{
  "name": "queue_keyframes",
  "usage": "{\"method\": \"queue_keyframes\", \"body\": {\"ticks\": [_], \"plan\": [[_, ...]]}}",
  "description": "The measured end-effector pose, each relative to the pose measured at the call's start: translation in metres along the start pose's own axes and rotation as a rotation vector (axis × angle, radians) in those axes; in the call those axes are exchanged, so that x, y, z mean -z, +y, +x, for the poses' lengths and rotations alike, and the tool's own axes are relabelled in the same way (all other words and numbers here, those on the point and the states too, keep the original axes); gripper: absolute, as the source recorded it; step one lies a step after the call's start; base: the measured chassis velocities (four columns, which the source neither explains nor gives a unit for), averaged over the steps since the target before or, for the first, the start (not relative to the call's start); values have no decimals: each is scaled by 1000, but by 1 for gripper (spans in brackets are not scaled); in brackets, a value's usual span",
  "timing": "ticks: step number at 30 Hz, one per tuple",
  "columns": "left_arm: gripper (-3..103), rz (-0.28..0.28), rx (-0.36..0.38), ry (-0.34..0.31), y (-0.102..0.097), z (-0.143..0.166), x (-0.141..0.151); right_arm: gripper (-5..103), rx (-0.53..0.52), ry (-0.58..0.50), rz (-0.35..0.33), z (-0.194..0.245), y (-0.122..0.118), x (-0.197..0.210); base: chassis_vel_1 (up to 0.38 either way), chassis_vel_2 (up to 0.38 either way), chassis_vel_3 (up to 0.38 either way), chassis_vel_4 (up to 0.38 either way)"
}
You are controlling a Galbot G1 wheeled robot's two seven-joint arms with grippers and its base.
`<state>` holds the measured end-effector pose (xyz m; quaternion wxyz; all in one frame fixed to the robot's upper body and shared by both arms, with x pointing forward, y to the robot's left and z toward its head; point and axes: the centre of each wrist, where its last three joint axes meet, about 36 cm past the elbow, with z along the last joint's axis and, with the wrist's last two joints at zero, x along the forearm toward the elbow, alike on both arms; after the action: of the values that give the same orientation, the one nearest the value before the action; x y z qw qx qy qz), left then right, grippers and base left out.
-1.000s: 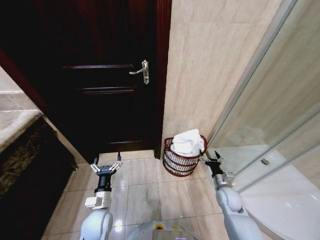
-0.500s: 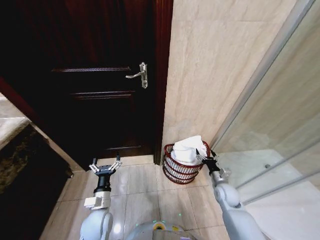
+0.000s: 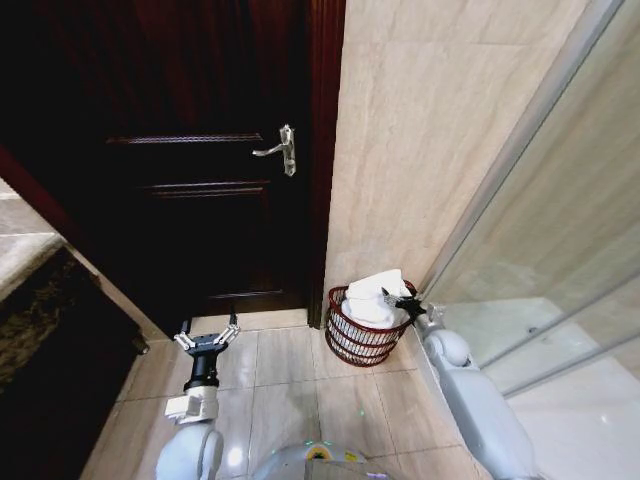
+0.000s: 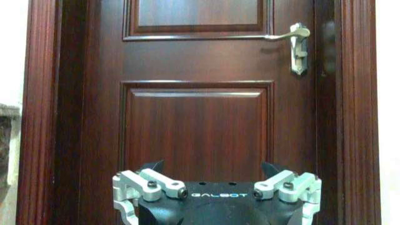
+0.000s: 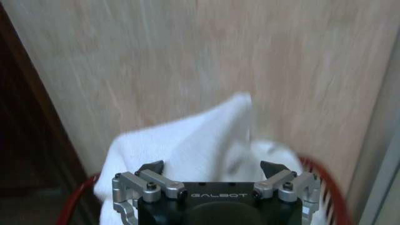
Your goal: Discard the used towel into the hamper.
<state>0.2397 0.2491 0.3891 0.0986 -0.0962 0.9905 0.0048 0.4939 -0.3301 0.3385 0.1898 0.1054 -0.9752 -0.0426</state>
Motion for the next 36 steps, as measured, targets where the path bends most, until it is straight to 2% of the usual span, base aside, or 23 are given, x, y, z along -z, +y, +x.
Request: {"method": "queue_keyframes", "body": {"ticks": [6, 11, 22, 28, 36], "plan": [[100, 12, 2, -18, -1, -3, 5, 100, 19, 132, -38, -22, -4, -17, 0, 0, 0, 0], [100, 20, 19, -33, 4, -2, 12, 100, 23, 171, -41, -36, -3, -18, 0, 0, 0, 0], [100, 18, 46, -69, 13, 3, 28, 100, 46, 360, -76, -70, -2, 12, 0, 0, 0, 0], [100, 21, 53, -82, 13, 1, 33, 100, 63, 421, -57, -72, -13, 5, 0, 0, 0, 0], [100, 26, 51, -85, 11, 0, 39, 100, 30, 447, -87, -73, -26, -14, 0, 0, 0, 0]]}}
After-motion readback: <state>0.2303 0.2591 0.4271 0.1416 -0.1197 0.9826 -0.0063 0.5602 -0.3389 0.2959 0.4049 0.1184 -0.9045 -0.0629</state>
